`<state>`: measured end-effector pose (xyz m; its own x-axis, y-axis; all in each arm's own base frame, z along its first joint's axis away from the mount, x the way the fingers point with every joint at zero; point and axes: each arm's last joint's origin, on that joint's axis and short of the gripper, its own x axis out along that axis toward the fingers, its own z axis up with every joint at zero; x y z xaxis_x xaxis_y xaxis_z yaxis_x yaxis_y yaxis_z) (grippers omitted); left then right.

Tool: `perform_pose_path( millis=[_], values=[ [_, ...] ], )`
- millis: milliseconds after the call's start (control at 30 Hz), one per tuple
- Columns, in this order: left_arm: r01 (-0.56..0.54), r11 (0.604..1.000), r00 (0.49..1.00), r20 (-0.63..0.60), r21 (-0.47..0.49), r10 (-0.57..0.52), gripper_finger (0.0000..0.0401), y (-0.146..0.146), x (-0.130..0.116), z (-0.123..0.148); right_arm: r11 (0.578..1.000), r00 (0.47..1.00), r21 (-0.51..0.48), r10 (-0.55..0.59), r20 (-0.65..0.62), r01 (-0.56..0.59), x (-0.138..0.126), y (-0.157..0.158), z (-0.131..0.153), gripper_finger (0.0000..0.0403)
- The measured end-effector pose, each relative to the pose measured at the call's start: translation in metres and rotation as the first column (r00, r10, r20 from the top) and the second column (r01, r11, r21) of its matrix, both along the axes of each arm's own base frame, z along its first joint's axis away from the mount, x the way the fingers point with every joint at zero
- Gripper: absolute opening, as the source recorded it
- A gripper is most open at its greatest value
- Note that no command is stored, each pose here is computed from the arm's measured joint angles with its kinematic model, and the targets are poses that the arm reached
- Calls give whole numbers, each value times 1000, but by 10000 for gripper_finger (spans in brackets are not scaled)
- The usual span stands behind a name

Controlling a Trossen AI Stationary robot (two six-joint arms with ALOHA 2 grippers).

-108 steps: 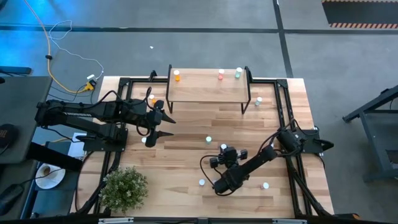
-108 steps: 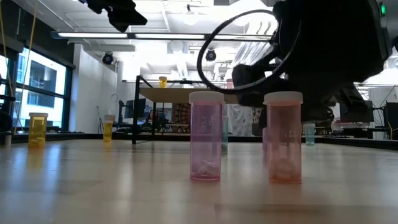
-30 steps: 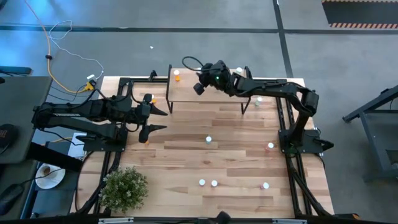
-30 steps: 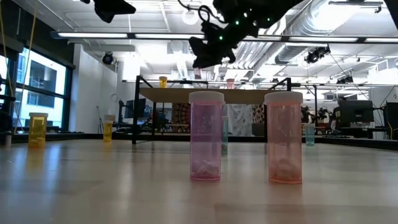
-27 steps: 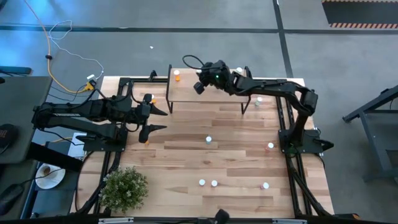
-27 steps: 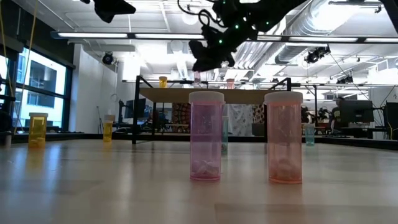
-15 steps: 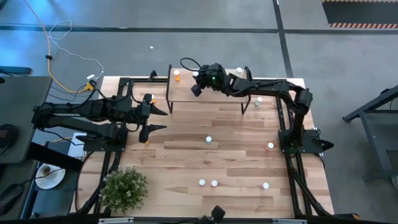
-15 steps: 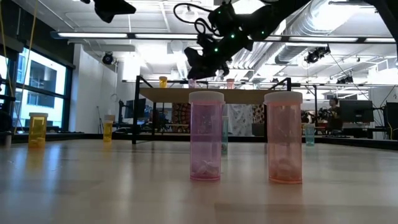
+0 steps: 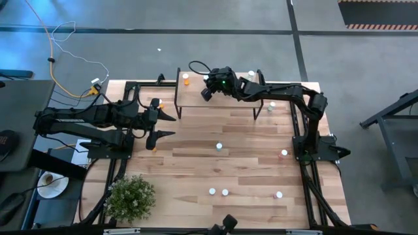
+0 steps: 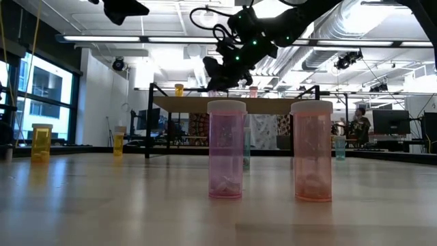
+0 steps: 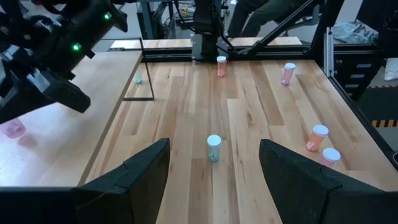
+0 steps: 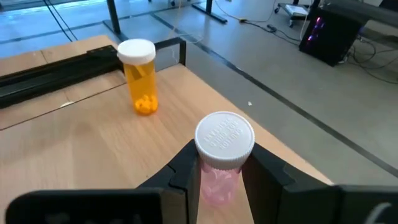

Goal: Pick and place medicine bottles onto shelf by color
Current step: Put the top purple pill bottle on the shelf

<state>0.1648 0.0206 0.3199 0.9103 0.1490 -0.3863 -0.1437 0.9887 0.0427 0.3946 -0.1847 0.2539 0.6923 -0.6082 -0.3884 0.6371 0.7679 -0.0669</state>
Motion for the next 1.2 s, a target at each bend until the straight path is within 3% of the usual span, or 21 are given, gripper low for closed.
perform_pose_path(
  millis=[533, 667, 967, 1200],
  values=[
    [0, 1000, 1000, -1, -1, 0, 236, 0, 0, 0, 999, 999, -30, -10, 44, 11, 3, 2, 4, 85],
    [0, 1000, 1000, -4, -2, 0, 236, 0, 0, 0, 992, 994, -65, -102, 43, 104, 7, 13, 5, 85],
    [-1, 1000, 1000, -5, -5, 1, 236, 0, 0, 0, 960, 950, -37, -267, 161, 277, 15, 39, 10, 85],
    [-7, 1000, 1000, -24, -20, 7, 236, 0, -1, -2, 942, 933, -36, -324, 158, 334, 16, 47, 8, 85]
  ],
)
